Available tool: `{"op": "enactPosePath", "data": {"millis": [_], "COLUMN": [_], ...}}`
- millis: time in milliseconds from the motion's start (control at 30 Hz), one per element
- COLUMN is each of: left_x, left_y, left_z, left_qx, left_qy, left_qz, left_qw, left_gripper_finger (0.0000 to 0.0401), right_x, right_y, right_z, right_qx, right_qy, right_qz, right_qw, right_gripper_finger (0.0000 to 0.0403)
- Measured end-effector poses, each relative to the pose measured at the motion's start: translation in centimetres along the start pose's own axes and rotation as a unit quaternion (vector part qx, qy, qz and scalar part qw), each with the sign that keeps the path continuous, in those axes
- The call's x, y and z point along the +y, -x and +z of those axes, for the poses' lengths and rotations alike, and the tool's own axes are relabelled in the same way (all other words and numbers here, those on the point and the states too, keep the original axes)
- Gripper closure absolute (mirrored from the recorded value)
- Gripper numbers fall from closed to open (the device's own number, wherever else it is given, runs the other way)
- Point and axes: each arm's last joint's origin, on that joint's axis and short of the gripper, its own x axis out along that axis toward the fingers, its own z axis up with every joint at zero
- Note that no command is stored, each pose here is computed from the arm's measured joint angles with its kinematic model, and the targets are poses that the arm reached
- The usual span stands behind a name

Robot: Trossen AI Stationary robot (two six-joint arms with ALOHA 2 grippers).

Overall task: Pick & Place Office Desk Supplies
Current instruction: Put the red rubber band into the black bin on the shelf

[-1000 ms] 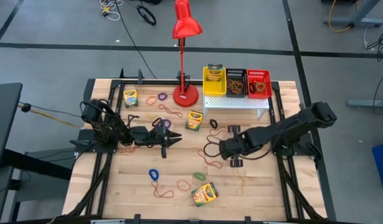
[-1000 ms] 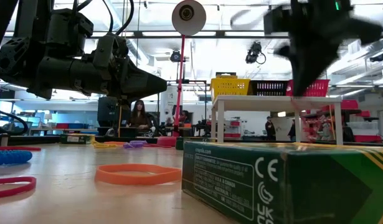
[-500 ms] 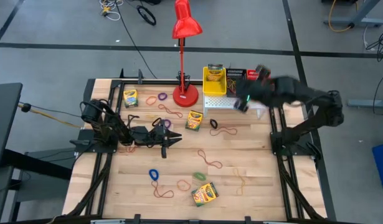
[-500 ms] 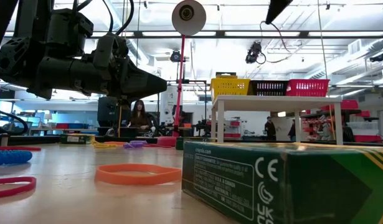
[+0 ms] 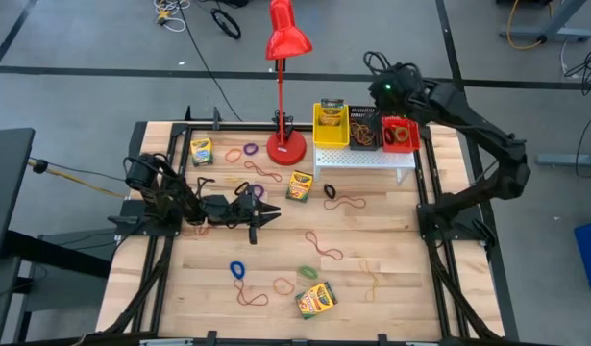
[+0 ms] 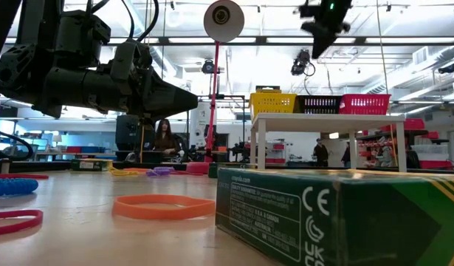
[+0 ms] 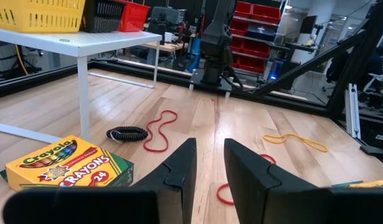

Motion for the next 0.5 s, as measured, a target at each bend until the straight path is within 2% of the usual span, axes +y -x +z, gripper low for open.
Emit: {"op": "enactPosePath", "data": {"millis": [100, 267, 500], "left_x": [0.0, 0.0, 0.0], "left_y": [0.0, 0.0, 0.0], "left_z": [0.0, 0.0, 0.0], "left_qx": [0.000, 0.000, 0.000], "left_qy": [0.000, 0.000, 0.000], "left_qz": [0.000, 0.000, 0.000], "left_qw": [1.000, 1.000, 1.000], "left_gripper_finger": [0.0313, 0.0313, 0.0313], "right_x": [0.1, 0.2, 0.9], "right_y": [-2.2, -4.1, -5.1], "right_z": [-0.8, -1.8, -2.6], "right_qx": [0.018, 0.033, 0.046], "right_qy": [-0.009, -0.032, -0.042], "right_qz": [0.009, 0.034, 0.054], "right_qw": [1.000, 0.998, 0.997], "right_gripper_finger": [0.0403, 0.0400, 0.0361]}}
